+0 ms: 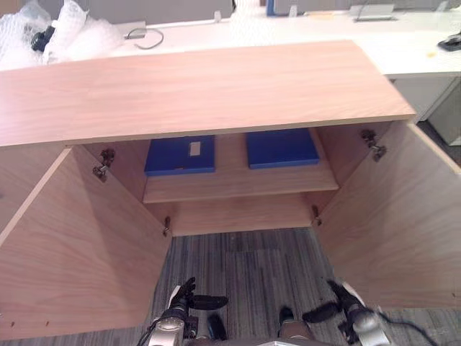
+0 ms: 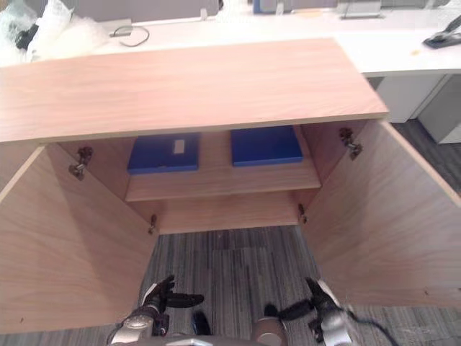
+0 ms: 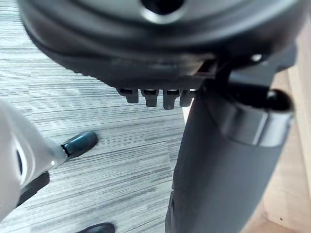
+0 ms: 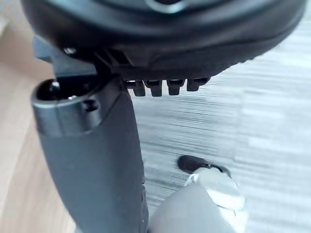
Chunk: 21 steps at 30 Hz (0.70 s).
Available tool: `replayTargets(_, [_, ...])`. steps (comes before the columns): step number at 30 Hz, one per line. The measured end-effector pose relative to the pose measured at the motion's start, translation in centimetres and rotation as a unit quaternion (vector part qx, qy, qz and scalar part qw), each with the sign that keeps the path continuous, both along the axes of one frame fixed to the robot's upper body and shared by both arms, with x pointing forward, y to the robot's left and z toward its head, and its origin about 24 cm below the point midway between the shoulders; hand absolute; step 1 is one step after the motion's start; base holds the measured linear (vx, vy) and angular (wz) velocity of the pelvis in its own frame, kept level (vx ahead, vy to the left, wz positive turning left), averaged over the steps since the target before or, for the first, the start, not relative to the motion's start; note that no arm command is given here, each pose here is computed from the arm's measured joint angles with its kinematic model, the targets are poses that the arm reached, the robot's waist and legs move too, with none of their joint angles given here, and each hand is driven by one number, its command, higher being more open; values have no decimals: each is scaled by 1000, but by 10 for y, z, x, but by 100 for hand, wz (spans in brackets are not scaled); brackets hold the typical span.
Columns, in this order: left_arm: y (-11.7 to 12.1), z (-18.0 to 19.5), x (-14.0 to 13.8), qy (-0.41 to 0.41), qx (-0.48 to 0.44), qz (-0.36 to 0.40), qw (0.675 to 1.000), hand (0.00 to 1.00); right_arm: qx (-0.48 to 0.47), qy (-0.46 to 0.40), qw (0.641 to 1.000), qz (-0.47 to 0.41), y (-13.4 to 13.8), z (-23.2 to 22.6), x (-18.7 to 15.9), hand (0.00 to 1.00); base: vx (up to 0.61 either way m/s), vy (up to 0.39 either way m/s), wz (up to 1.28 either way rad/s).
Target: Walk over to the cabinet, pick up the folder, carry it to the office cabinet, place the folder inside the office cabinet, then close the office cabinet door
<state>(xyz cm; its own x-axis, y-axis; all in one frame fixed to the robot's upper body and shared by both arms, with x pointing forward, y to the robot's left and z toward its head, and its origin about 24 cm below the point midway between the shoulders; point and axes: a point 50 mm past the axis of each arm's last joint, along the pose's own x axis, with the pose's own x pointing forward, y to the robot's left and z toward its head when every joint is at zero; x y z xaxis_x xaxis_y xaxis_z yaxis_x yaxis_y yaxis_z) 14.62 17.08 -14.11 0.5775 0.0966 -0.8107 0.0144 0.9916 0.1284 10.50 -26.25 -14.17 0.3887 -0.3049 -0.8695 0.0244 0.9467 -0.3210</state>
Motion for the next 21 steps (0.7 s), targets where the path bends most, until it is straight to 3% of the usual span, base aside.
replayTargets(2, [-2, 0, 1, -1, 3, 4, 1000, 100, 29, 18, 993, -113, 4, -11, -28, 100, -80, -1, -44])
replayTargets(4, [1, -6, -10, 17, -2, 59, 998, 100, 74, 18, 971, -226, 24, -21, -48, 100, -62, -69, -123])
replayTargets(7, [-11, -16, -30, 57, -20, 100, 993, 100, 94, 7, 948, -303, 35, -24, -63, 100, -7, -49, -136])
replayTargets(16, [-7, -15, -31, 50, 2, 78, 996, 100, 101, -5, 916, -389, 58, -25, -81, 100, -14, 69, -91])
replayTargets(21, [1, -15, -30, 50, 15, 97, 994, 100, 86, -92, 927, -354, 51, -9, -30, 100, 97, -8, -103])
